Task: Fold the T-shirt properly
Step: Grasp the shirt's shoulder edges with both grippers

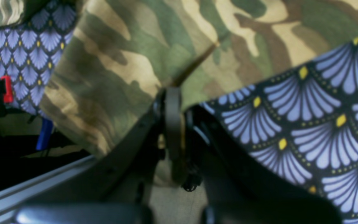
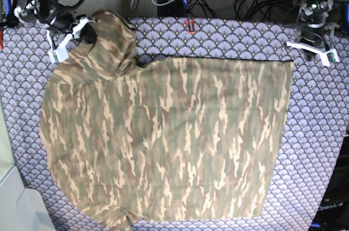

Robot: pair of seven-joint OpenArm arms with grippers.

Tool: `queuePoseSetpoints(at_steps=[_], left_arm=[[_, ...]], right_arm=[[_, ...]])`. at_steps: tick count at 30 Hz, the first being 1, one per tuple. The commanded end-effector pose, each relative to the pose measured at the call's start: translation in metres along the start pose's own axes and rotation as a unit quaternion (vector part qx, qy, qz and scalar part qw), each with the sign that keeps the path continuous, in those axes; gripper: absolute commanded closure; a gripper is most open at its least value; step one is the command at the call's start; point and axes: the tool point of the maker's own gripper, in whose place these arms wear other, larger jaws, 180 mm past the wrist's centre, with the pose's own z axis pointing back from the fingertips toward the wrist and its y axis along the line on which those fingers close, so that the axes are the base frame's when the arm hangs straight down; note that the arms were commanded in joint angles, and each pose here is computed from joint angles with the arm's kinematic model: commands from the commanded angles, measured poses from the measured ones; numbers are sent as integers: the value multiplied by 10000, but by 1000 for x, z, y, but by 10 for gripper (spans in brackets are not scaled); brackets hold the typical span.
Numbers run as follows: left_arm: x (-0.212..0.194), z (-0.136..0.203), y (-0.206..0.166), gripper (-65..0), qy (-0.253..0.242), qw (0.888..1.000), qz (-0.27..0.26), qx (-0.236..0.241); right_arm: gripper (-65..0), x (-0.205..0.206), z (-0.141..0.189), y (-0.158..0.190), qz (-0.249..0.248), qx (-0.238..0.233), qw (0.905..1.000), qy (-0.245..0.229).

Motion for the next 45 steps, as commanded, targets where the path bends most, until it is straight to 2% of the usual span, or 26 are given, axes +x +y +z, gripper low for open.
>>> queuePoseSetpoints(at_steps=[1, 3, 6, 8, 10, 14, 18, 20, 23, 27, 33, 38, 45], left_arm=[[20, -1, -3, -23, -301, 9995, -34, -60], [25, -4, -5, -84, -363, 9993, -20, -68], [27, -5, -8, -211, -397, 9992, 43, -96], [32, -6, -10, -247, -469, 9988, 80, -121], [38, -10, -13, -248, -522, 9985, 130, -139], [21, -27, -10, -251, -253, 9993, 272, -79], [-1, -44, -8, -251, 60, 9992, 395, -24], [-7, -52, -9, -251, 165, 9988, 470, -10], [-17, -59, -11, -251, 323, 9980, 544, -12], [-17, -60, -12, -251, 327, 9978, 568, -20], [-10, -52, -27, -250, 208, 9986, 443, -218], [4, -39, -38, -251, -15, 9958, 790, -471], [-14, -45, -34, -251, 225, 9948, 900, -420]], right_arm=[[0, -19, 3, -8, 98, -179, 9987, 471], [0, -20, 2, -7, 117, -172, 9984, 529], [-35, -23, 1, -5, 149, -138, 9976, 656], [-58, -23, 1, -5, 149, -138, 9976, 656], [-81, -22, 0, -4, 156, -129, 9977, 641], [-130, -21, 1, -4, 162, -130, 9979, 621], [-132, -21, 0, -4, 156, -128, 9979, 618], [-118, -21, 1, -5, 152, -134, 9979, 615], [-63, -21, 0, -5, 155, -133, 9979, 608], [-15, -21, 0, -5, 155, -133, 9979, 608], [-15, -20, 0, -4, 155, -130, 9980, 602], [-15, -21, 0, -4, 147, -129, 9979, 613], [-15, -22, 0, -4, 156, -128, 9978, 626]])
